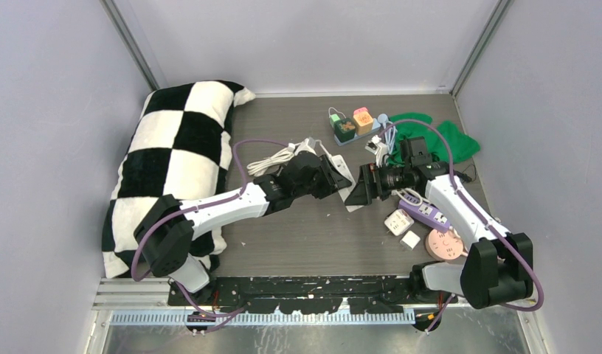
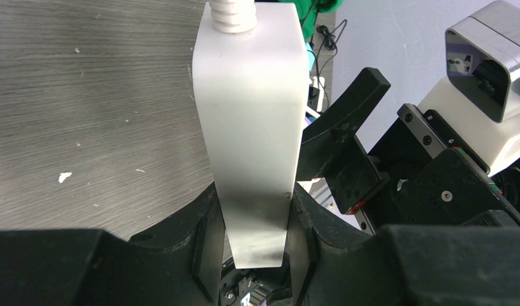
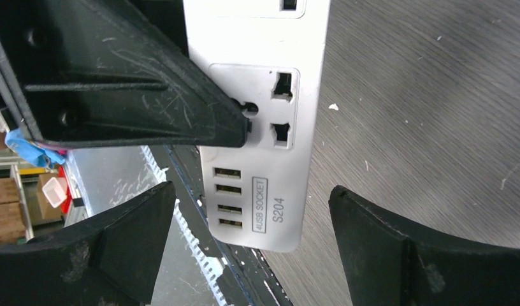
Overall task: Pull the plug off the socket
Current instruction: Move the socket to the center of the board.
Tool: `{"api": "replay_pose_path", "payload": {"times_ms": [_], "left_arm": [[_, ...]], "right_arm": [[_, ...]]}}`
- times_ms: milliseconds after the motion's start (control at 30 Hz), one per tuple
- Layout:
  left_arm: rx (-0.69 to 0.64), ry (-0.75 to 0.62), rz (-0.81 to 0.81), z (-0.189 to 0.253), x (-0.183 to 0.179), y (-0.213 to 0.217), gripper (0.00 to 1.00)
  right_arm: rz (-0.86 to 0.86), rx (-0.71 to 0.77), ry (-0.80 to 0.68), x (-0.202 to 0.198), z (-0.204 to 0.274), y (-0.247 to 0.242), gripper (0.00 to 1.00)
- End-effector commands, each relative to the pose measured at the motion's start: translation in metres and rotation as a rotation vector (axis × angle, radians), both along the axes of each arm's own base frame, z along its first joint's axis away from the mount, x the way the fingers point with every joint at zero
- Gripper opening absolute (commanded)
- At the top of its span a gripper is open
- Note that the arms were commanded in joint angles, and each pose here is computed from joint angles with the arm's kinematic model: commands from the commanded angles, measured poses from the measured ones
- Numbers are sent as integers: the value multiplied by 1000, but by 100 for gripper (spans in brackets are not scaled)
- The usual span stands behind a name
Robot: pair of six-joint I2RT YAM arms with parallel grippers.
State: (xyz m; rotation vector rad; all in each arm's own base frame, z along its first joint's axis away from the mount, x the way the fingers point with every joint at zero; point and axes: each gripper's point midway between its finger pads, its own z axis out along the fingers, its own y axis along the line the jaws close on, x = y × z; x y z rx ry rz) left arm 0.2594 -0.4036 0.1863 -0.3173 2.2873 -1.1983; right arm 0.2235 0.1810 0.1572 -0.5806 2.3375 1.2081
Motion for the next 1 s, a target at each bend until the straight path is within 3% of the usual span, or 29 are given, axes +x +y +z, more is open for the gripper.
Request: {"api": "replay_pose_path", "payload": {"times_ms": [0, 633, 667, 767, 833, 967], "left_arm": [[-37, -40, 55, 23, 10, -3, 0], [-49, -35, 66, 21, 8, -3, 1], [-51, -34, 66, 21, 8, -3, 0], [-63, -37, 62, 20, 8, -3, 0], [-72, -36, 64, 19, 7, -3, 3], [-73, -62, 58, 21, 6, 0, 45]], "right_arm": [[-25, 11, 0, 9, -1, 6, 92], [-5, -31, 22, 11, -16, 14, 73], [1, -32, 22, 11, -17, 14, 68], [25, -38, 8, 10, -16, 14, 27], [36, -47, -3, 10, -15, 13, 14], [61, -45, -18, 7, -12, 12, 5]]}}
